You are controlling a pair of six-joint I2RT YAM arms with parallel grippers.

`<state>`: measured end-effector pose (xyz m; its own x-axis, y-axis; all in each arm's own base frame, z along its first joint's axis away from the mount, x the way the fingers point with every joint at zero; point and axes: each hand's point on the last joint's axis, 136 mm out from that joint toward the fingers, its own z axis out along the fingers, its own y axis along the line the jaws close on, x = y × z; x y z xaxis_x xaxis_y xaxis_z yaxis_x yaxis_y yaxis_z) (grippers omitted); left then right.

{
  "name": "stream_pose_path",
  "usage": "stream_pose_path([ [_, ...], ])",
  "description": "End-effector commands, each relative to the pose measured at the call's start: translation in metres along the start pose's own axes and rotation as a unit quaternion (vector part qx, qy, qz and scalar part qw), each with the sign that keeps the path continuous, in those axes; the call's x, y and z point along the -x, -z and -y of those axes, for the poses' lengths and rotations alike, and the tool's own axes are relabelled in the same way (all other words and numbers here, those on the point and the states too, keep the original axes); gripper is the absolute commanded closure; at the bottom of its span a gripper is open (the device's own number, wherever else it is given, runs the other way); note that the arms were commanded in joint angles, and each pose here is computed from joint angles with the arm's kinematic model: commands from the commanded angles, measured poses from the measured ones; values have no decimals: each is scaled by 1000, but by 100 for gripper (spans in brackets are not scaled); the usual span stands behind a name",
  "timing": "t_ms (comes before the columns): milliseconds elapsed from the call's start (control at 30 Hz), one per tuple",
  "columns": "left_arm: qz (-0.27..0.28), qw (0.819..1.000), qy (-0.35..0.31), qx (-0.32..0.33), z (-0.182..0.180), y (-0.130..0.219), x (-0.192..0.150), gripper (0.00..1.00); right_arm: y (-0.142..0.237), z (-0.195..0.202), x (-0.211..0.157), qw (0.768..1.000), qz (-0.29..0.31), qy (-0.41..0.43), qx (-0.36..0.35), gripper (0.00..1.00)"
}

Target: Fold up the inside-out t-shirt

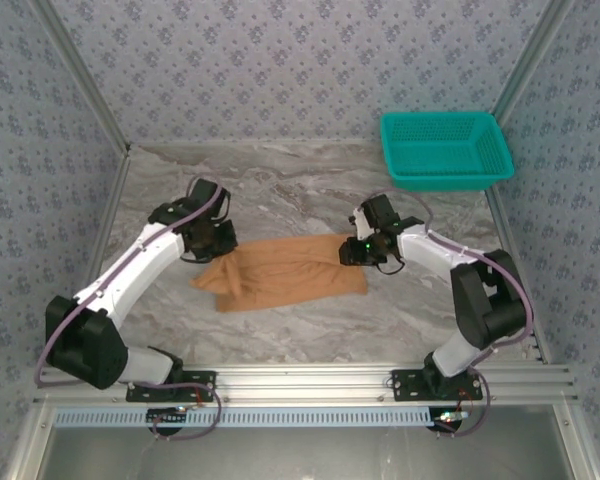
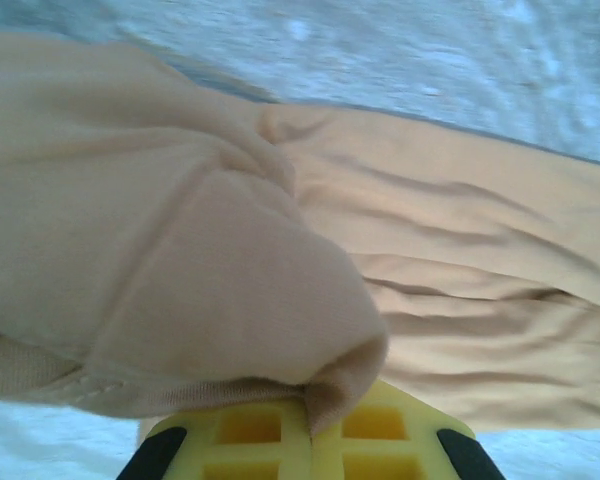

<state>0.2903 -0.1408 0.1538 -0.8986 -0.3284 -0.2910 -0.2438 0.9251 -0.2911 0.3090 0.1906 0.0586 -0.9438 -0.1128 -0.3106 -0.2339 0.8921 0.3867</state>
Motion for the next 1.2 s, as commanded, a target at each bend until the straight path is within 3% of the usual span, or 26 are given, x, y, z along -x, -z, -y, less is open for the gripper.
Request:
stream_pose_path([
  [0, -8, 996, 50, -73, 48, -4, 0, 100, -5, 7, -7, 1000, -18, -5, -11, 65],
  [200, -46, 993, 29, -106, 98, -20, -12, 100, -2, 13, -9, 1000, -14, -11, -19, 65],
  [433, -46, 989, 10, -139, 132, -15, -12, 100, -13, 29, -19, 998, -34, -34, -32, 65],
  [1167, -75, 978, -12, -193, 182, -13, -29, 100, -23, 37, -26, 997, -49, -46, -35, 65],
])
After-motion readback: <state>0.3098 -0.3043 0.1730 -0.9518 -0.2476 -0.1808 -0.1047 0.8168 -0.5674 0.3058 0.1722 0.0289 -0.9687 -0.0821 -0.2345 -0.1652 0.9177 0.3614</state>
